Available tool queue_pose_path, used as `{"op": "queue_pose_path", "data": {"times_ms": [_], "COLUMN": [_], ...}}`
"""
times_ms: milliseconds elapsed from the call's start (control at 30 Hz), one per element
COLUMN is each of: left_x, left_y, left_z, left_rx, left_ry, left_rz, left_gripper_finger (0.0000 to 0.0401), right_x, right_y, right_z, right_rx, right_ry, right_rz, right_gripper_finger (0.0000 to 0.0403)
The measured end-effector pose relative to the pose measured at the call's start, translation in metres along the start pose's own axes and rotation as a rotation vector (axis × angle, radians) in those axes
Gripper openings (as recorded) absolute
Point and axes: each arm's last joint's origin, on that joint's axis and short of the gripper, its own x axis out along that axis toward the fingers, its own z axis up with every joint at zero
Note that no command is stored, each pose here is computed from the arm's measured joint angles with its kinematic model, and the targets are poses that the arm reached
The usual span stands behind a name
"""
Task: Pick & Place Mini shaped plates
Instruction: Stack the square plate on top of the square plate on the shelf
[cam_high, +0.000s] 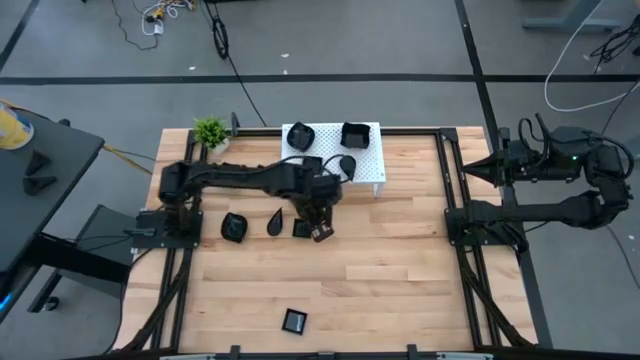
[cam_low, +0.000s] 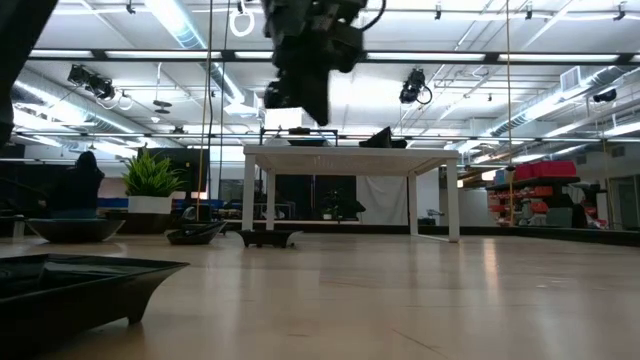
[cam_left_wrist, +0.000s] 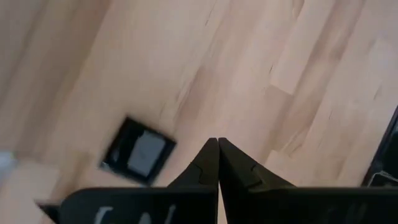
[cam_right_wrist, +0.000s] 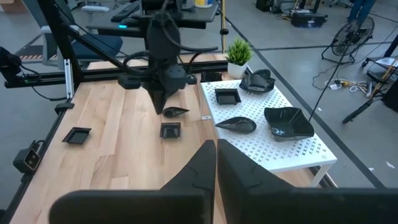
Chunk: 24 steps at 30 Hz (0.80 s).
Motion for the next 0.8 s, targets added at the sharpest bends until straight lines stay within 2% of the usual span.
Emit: {"op": "queue_pose_path", "data": {"times_ms": [200,467,800], "left_x": [0.001,-0.001,-0.004], "left_y": [-0.002,-0.017,-0.062], "left_z": [-0.031,-0.061,-0.091], "left_rx": [-0.072,-0.03,0.022], "left_ry": [0.022,0.068,0.109], "left_rz": [-0.001,-0.027,-0.114], "left_gripper_finger": [0.0002,0.0002,0.0003], "right_x": [0.0,0.0,0.0], "right_y": [0.0,0.0,0.0], "right_z": [0.0,0.0,0.0], "right_rx": [0.0,0.0,0.0], "right_ry": [0.0,0.0,0.0], "right_rz": [0.0,0.0,0.0], "right_gripper_finger": [0.002,0.002,0.002]}}
